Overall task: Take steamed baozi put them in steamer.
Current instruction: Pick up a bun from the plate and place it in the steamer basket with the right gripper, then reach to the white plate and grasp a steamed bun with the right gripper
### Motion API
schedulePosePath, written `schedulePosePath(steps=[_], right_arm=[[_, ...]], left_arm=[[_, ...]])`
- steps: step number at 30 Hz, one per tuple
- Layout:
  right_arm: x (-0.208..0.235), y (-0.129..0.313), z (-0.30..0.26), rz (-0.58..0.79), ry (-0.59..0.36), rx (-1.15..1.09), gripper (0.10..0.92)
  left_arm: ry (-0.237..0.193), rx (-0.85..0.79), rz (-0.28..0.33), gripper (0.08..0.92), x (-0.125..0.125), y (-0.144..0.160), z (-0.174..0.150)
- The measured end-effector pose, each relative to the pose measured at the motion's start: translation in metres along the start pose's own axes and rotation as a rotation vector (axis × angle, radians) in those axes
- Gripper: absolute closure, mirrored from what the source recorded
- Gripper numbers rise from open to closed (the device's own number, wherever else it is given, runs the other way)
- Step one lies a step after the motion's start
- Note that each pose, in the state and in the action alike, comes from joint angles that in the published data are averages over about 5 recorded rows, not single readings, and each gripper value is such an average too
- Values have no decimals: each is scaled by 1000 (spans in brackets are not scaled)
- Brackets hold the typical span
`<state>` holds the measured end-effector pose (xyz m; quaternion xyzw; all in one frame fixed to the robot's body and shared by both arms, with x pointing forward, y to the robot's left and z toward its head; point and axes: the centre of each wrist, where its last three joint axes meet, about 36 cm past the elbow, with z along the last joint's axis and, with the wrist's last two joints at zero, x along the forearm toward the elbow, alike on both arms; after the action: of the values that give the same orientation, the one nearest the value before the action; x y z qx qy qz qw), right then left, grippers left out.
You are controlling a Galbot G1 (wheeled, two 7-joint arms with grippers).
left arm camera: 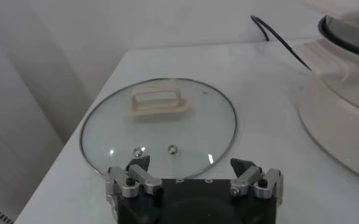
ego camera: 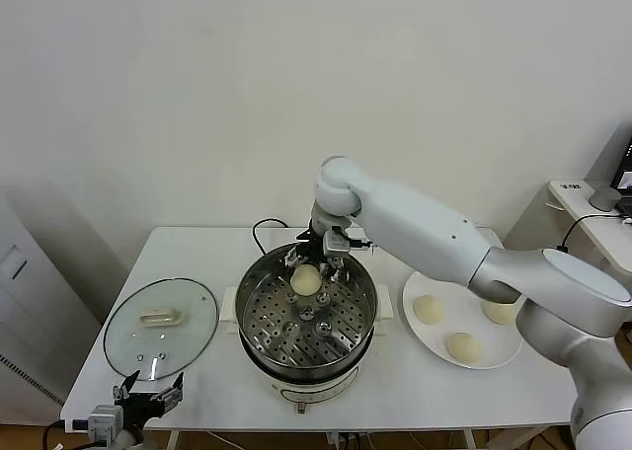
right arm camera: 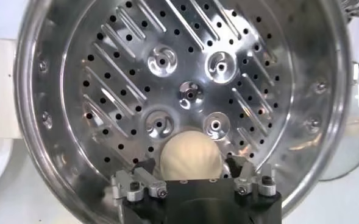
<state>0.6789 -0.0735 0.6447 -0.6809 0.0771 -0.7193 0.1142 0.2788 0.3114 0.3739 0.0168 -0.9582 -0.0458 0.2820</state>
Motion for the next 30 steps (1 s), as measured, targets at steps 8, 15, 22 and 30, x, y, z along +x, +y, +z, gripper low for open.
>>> schedulePosePath(steps=[8,15,22,30], right_arm=[[69,52,29,47,-7,-147,200],[103,125,44,52,-13,-404,200],[107,194,46,39,11,-803,200],[81,252,39,24,20,-1121,200]], left_arm=[[-10,-3,0,177,3,0,-4],[-13,-5,-1,177,3,2,-4],[-18,-4,0,177,3,2,-6],[-17,1,-2,177,3,2,-6]])
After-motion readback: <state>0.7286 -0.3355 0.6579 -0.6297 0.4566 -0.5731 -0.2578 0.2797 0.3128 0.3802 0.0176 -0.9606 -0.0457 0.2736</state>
